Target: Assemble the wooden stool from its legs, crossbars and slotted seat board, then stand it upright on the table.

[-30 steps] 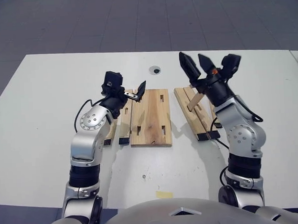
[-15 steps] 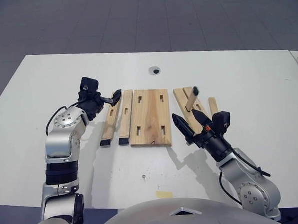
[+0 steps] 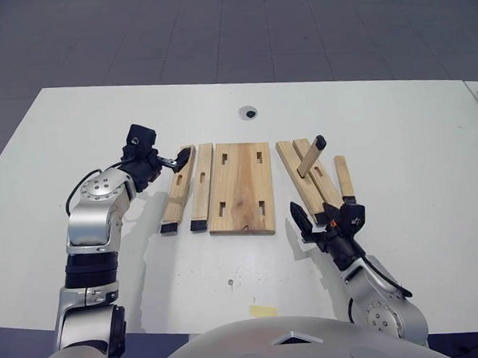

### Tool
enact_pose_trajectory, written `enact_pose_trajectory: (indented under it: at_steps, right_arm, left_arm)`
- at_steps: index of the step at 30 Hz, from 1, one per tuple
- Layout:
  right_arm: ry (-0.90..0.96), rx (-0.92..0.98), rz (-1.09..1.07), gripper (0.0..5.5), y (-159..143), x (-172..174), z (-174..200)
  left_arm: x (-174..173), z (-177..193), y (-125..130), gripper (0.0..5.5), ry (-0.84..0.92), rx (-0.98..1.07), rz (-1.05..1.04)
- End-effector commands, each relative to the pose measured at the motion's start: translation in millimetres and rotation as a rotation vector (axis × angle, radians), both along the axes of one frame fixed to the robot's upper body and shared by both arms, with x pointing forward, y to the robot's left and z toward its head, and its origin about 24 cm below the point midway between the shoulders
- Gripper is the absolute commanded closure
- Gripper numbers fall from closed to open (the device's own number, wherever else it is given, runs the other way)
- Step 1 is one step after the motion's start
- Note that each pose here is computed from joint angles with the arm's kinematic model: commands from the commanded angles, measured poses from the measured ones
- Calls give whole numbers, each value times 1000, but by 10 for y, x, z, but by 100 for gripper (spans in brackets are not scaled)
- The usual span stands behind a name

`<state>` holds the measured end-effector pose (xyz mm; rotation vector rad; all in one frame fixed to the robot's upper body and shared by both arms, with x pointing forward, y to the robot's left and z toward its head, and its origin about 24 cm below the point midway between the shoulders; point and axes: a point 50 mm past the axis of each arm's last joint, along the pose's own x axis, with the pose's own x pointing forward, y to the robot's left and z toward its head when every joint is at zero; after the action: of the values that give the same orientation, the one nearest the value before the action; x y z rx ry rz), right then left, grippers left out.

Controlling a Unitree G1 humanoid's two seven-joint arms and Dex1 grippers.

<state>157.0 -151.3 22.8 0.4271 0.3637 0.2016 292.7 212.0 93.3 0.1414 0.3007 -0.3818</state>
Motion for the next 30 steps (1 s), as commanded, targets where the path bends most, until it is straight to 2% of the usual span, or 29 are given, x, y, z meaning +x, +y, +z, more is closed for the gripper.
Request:
enact_pose_trajectory:
  at_steps: [1, 10, 16, 22, 24, 27, 30]
  right_arm:
    - [106, -47, -1, 12, -35, -95, -180]
    - [35, -19, -34, 12, -54, 51, 0]
    - [96, -102, -7, 12, -70, 61, -102]
    - [74, -466, 60, 109, -202, 251, -95]
    - [83, -482, 60, 141, -229, 328, -99]
    - [141, -408, 11, 193, -271, 381, -141]
    - [150, -455, 56, 235, -281, 398, -146]
  left_arm:
    - [-20, -46, 19, 10, 15, 27, -4]
    - [-77, -112, -83, 10, 32, 17, -33]
    - [-79, -141, -131, 10, 37, 17, -42]
    - [-118, -200, -88, 10, 56, 26, -30]
    - [-123, -221, -92, 10, 60, 26, -21]
    - [-149, -224, -158, 10, 62, 11, -36]
    - [-161, -237, -172, 10, 62, 6, -32]
